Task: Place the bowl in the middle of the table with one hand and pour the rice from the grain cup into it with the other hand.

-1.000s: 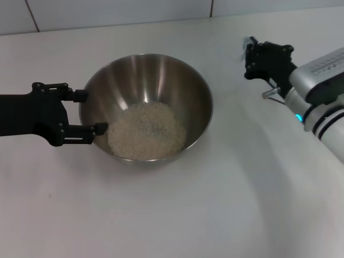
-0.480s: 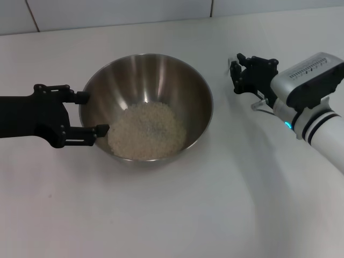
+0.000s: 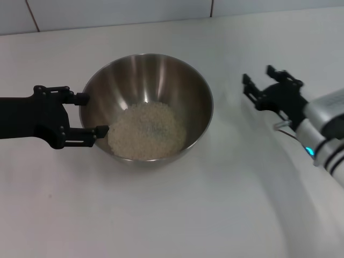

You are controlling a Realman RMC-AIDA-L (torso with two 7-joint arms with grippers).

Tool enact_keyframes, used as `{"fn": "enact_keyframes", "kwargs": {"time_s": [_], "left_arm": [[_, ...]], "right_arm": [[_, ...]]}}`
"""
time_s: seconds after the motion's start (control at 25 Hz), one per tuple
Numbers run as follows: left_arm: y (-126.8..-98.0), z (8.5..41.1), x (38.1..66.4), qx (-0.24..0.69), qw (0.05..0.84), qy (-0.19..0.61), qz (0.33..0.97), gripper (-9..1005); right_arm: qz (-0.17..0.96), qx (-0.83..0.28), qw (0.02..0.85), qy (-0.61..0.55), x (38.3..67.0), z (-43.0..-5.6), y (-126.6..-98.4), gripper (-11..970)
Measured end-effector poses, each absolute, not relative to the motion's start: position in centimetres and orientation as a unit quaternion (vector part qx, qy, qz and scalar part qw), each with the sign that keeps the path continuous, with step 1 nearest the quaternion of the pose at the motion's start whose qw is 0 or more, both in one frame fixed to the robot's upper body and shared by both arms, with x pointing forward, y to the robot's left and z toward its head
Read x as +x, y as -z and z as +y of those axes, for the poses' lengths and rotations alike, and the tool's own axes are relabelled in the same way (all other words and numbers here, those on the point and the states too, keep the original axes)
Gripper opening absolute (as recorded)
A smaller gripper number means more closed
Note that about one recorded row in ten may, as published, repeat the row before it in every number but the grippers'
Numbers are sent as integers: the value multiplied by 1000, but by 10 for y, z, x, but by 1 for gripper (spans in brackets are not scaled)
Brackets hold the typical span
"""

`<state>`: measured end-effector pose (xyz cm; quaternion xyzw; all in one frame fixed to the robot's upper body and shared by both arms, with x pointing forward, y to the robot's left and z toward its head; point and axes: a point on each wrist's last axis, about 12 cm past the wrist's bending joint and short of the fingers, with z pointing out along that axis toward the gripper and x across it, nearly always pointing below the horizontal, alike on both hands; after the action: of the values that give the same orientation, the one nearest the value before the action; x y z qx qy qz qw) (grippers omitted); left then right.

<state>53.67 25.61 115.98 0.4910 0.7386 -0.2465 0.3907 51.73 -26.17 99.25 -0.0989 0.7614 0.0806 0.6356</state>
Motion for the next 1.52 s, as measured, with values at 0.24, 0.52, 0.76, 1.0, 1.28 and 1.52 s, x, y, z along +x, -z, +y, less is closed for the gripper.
{"fn": "enact_keyframes", "kwargs": {"time_s": [0.24, 0.52, 0.76, 1.0, 1.28, 1.52], "left_arm": [[-1160, 259, 535, 489, 392, 244, 740, 802], [-1157, 259, 534, 490, 390, 246, 740, 802], [-1157, 259, 534, 490, 390, 246, 740, 802], [-1157, 257, 534, 493, 389, 246, 738, 802], [-1158, 256, 535, 494, 389, 247, 737, 802], [-1158, 256, 535, 495, 388, 248, 737, 802]], "right_arm": [[692, 9, 717, -88, 487, -298, -1008, 675], [580, -149, 764, -238, 487, -315, -1057, 805], [604, -288, 663, -336, 533, -329, -1092, 807], [636, -394, 553, -366, 568, -320, -1114, 805], [651, -447, 499, -357, 587, -310, -1123, 804], [660, -474, 469, -346, 602, -311, -1140, 804]]}}
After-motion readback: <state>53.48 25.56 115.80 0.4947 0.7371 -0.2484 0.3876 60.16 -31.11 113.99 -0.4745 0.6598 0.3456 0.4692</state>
